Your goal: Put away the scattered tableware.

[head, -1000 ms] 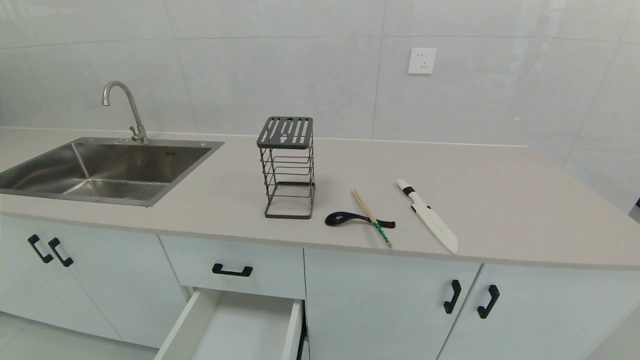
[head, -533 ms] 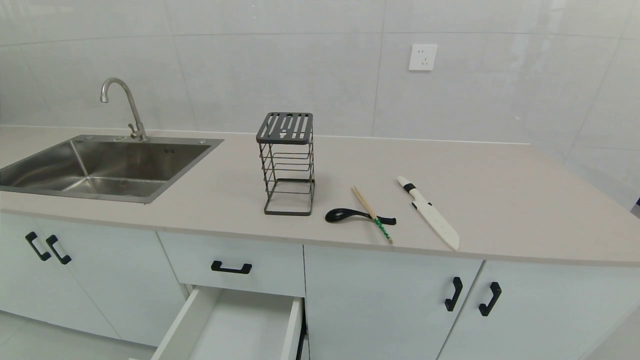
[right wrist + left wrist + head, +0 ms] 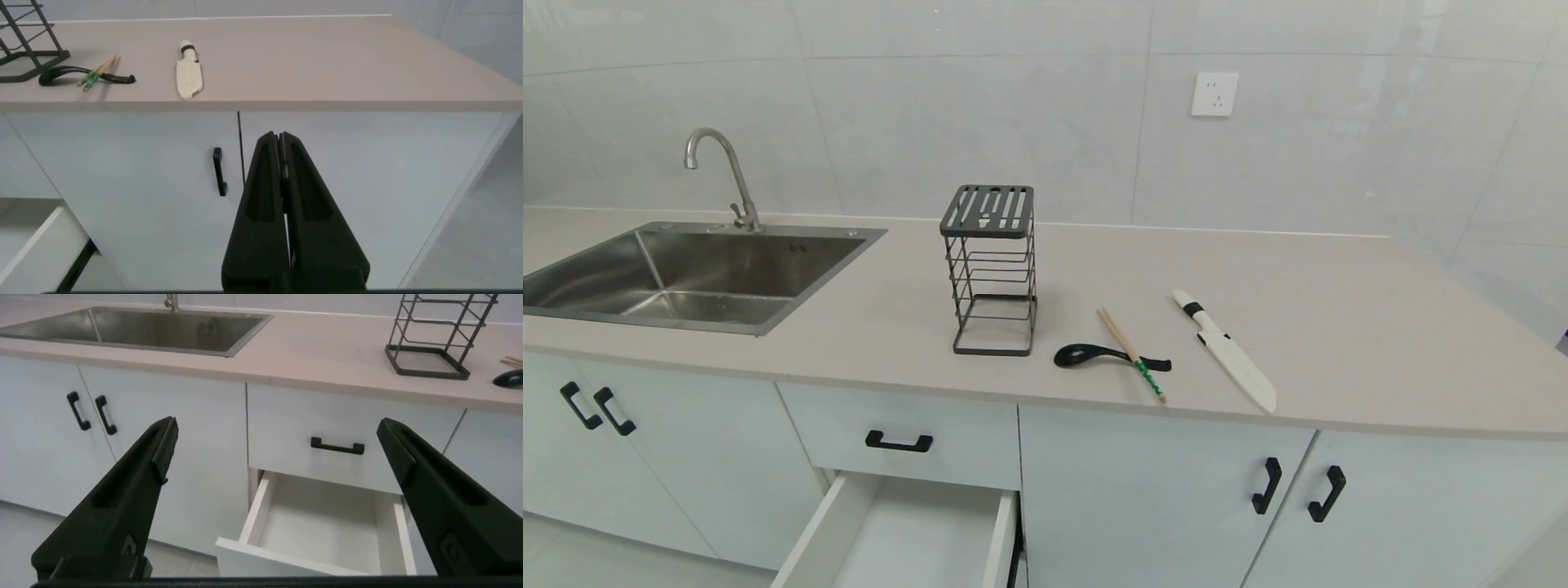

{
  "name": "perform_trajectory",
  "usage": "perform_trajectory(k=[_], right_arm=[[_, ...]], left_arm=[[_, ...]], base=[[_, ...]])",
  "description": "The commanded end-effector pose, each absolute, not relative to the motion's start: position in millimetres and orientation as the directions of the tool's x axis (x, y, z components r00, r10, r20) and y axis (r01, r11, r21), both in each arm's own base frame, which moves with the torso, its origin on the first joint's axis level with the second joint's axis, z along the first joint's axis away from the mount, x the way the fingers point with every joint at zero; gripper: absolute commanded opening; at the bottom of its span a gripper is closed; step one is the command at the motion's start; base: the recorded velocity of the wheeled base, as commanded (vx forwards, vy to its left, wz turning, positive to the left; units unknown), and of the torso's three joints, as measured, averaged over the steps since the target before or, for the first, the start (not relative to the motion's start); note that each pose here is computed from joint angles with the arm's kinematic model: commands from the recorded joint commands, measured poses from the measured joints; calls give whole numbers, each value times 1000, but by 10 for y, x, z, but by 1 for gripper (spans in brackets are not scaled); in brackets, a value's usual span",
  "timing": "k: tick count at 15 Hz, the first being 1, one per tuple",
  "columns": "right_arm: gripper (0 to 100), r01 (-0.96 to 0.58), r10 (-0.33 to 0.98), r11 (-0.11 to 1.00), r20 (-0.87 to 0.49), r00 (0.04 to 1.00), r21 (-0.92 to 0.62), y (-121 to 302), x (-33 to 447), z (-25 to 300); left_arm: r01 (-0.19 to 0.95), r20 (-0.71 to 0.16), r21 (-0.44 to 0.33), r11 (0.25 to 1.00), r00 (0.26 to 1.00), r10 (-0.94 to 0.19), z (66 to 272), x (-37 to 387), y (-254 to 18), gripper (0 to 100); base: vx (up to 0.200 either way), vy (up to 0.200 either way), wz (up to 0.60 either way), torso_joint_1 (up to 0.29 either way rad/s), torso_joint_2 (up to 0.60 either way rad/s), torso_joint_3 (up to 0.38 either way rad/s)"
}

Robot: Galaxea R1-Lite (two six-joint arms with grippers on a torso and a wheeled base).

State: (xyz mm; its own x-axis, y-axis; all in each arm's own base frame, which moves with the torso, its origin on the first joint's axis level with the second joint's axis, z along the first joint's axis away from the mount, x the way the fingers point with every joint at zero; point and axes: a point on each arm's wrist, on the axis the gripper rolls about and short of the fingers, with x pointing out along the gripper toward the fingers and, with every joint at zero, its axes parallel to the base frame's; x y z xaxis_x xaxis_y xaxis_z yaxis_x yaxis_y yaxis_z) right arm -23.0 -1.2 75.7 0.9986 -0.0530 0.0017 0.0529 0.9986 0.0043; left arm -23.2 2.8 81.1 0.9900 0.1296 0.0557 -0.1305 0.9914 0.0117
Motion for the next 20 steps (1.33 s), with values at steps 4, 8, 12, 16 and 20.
perform_trajectory(k=[4, 8, 12, 16, 20], right_arm=[[0, 54, -54, 999, 0, 999, 6, -12, -228, 755], [0, 54, -54, 999, 2, 999, 5, -12, -229, 759], [0, 52, -52, 999, 0, 999, 6, -12, -228, 755], [0, 52, -52, 999, 0, 999, 6, -12, -228, 755], [0, 52, -52, 999, 0, 999, 6, -12, -228, 755]], left_arm=[[-131, 55, 11, 991, 990, 130, 811, -231, 29, 100], [-131, 56, 11, 991, 990, 130, 816, -233, 29, 100], [-132, 56, 11, 991, 990, 132, 816, -233, 28, 100], [-132, 55, 13, 991, 990, 132, 811, -232, 28, 100], [-131, 55, 17, 991, 990, 130, 811, -231, 29, 100]], base=[[0, 0, 0, 369, -106, 259], [0, 0, 0, 414, -161, 244], [0, 0, 0, 316, -145, 157], [0, 0, 0, 18, -9, 13], [0, 0, 0, 0, 0, 0]])
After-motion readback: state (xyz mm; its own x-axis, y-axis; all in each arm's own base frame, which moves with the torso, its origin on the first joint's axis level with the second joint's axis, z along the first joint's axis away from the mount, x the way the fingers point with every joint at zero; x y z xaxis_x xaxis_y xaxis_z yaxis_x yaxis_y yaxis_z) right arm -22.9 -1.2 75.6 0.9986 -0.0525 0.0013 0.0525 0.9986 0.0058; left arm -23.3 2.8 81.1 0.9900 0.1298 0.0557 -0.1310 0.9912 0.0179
